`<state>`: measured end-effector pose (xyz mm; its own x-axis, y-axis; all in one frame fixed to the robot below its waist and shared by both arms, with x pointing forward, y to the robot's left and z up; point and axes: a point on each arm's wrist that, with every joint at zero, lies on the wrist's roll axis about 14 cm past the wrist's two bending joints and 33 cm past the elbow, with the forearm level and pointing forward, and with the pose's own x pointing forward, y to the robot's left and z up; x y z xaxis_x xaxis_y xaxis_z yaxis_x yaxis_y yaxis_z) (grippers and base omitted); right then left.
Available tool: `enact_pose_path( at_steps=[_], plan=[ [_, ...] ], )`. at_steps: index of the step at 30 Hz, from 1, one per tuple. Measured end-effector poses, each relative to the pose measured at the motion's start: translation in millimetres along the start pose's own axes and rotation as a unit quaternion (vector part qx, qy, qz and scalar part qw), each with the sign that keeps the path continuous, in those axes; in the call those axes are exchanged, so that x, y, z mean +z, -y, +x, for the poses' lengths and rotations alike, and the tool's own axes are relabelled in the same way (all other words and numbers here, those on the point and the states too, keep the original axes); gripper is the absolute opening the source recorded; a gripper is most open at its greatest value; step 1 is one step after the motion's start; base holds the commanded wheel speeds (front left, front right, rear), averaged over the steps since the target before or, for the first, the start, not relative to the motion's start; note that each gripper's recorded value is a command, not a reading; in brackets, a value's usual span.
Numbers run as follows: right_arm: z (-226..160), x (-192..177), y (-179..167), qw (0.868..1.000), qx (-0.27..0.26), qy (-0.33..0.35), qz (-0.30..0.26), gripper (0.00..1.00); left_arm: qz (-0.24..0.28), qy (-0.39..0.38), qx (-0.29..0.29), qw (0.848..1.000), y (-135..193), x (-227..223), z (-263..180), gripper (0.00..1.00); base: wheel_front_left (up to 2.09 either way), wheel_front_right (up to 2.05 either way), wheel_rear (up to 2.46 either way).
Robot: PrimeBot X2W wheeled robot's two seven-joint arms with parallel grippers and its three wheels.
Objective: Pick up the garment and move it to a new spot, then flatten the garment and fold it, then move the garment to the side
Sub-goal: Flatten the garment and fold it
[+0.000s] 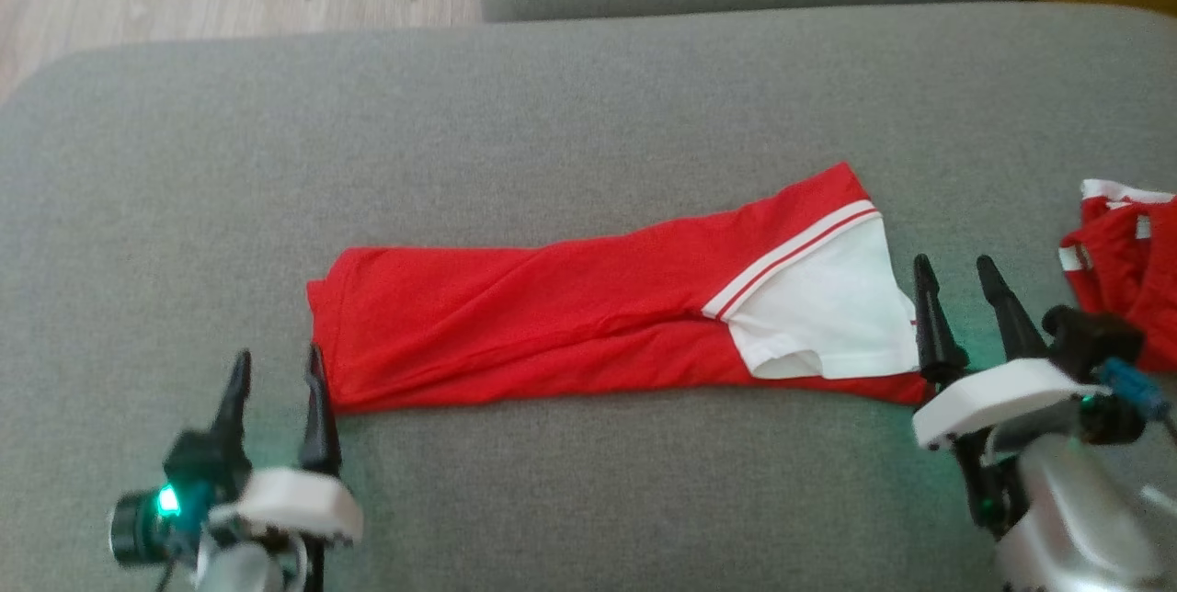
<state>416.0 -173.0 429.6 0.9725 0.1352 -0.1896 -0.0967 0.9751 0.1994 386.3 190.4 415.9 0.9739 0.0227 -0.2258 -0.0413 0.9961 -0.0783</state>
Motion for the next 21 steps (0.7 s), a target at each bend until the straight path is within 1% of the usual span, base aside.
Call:
enact_pose_path(
  at_steps=[3,5,9,13,18,21],
  plan=[
    [-8.0,5.5,-8.1,1.000,-0.003,0.017,-0.011,1.00,0.013,-0.005,-0.004,1.000,2.6,-7.3,-15.1,1.00,0.00,0.00,0.00],
    [-17.1,2.3,-14.0,1.000,-0.004,0.019,-0.014,1.00,0.019,-0.008,-0.005,1.000,3.2,-12.4,-26.1,1.00,0.00,0.00,0.00],
    [-43.2,-16.9,-14.5,0.999,-0.008,-0.001,-0.040,1.00,0.022,0.000,-0.002,1.000,4.0,-12.8,-45.1,1.00,0.00,0.00,0.00],
    [-62.7,-31.3,-7.3,0.999,-0.026,-0.015,-0.033,1.00,0.023,0.003,-0.004,1.000,4.2,-15.6,-60.3,1.00,0.00,0.00,0.00],
    [-64.1,-33.4,-12.0,0.999,-0.023,-0.016,-0.019,1.00,0.022,0.007,-0.007,1.000,6.2,-14.5,-64.5,1.00,0.00,0.00,0.00],
    [-64.1,-40.7,-10.3,0.999,-0.025,-0.028,-0.017,1.00,0.021,0.005,-0.013,1.000,9.9,-15.7,-63.8,1.00,0.00,0.00,0.00]
  ],
)
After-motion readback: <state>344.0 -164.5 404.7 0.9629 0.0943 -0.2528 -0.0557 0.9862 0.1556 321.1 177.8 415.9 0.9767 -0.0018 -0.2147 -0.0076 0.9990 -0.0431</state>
